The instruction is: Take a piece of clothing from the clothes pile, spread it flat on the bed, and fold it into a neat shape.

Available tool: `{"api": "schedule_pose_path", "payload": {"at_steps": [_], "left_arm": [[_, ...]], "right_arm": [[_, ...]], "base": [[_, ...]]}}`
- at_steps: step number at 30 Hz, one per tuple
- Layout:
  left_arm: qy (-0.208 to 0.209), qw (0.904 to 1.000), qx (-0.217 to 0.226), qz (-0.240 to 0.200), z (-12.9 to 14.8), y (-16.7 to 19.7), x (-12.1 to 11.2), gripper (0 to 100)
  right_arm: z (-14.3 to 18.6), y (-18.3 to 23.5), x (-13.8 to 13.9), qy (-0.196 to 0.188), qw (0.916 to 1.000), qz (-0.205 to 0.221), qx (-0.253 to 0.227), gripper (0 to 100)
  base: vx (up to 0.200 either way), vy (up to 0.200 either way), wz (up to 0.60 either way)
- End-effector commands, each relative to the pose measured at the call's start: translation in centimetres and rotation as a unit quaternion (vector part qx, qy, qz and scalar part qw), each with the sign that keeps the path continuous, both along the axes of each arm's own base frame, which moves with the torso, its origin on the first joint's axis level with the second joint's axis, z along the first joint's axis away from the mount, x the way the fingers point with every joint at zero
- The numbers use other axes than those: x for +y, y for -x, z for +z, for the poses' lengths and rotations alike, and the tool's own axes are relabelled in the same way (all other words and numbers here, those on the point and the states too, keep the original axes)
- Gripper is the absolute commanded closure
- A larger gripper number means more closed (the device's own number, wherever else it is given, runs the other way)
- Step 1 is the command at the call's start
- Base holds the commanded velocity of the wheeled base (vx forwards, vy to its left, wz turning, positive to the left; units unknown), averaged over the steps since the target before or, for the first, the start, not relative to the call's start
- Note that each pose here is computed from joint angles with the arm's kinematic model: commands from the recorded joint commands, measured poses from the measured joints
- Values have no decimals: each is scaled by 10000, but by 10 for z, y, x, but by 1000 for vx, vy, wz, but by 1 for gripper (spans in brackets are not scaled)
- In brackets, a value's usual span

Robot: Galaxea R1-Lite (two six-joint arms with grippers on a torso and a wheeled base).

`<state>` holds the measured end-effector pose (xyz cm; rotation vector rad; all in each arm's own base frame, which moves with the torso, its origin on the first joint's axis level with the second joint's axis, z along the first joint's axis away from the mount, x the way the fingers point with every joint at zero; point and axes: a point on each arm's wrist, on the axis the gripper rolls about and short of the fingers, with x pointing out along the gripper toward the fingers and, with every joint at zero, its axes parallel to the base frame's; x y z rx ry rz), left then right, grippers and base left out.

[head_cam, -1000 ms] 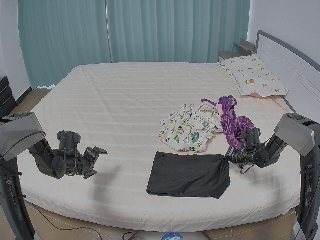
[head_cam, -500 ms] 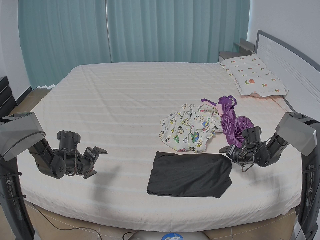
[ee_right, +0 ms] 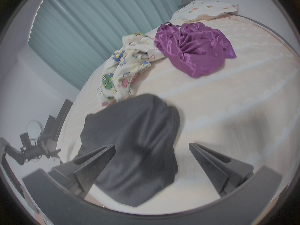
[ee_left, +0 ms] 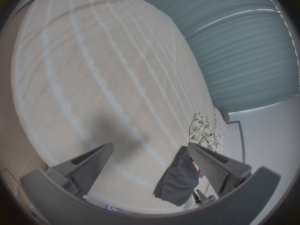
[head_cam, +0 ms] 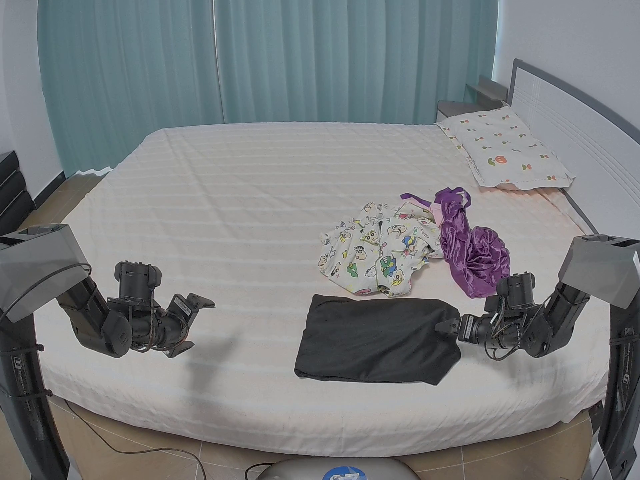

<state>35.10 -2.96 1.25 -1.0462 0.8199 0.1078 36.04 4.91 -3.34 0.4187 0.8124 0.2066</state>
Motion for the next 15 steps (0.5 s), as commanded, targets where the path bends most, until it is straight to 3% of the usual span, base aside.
{"api": "schedule_pose_path", "payload": {"at_steps": [1,11,12,15], "left_arm": [[-12,10000,3,-22,0,0,-1,0],[-23,10000,-1,-31,0,0,-1,0],[-23,10000,-1,-31,0,0,-1,0],[-23,10000,-1,-31,0,0,-1,0]], "right_arm": [[-4,5,0,18,9999,39,91,0],[-14,5,10,28,9995,188,237,0],[-14,6,12,41,9994,219,249,100],[-13,10,12,53,9993,231,299,100]], "base": [[0,0,0],[0,0,0],[0,0,0],[0,0,0]]}}
